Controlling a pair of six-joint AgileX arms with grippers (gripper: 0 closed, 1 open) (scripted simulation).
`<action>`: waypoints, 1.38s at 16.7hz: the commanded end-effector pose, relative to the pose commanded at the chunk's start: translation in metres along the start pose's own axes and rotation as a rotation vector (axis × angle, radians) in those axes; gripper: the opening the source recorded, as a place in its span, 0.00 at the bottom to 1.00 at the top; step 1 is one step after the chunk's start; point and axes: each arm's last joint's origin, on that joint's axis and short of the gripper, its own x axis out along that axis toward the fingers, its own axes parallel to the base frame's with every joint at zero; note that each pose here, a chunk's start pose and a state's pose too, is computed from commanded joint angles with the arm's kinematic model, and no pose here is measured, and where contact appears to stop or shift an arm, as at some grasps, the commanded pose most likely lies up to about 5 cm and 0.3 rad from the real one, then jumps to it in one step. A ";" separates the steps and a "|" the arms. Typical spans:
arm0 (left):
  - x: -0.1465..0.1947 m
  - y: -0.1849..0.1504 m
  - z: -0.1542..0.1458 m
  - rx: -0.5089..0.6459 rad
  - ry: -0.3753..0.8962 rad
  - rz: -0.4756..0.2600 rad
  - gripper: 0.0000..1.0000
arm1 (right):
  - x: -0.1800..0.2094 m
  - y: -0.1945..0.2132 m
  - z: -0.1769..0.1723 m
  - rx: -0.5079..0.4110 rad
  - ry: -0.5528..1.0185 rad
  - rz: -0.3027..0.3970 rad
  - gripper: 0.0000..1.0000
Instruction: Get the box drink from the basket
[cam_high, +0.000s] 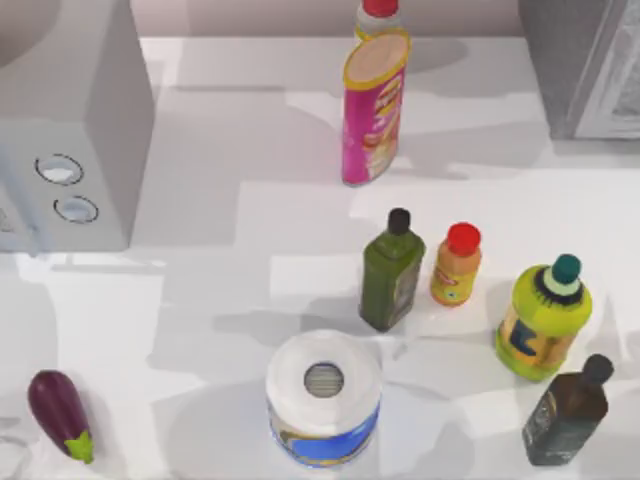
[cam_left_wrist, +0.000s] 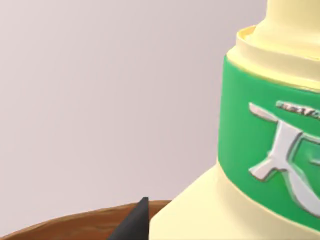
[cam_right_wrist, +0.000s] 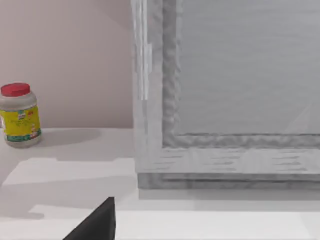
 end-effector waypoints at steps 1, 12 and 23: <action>0.000 0.000 0.000 0.000 0.000 0.000 0.00 | 0.000 0.000 0.000 0.000 0.000 0.000 1.00; -0.004 -0.004 0.113 0.051 -0.263 0.069 0.00 | 0.000 0.000 0.000 0.000 0.000 0.000 1.00; -0.005 0.000 0.161 0.014 -0.041 0.014 0.00 | 0.000 0.000 0.000 0.000 0.000 0.000 1.00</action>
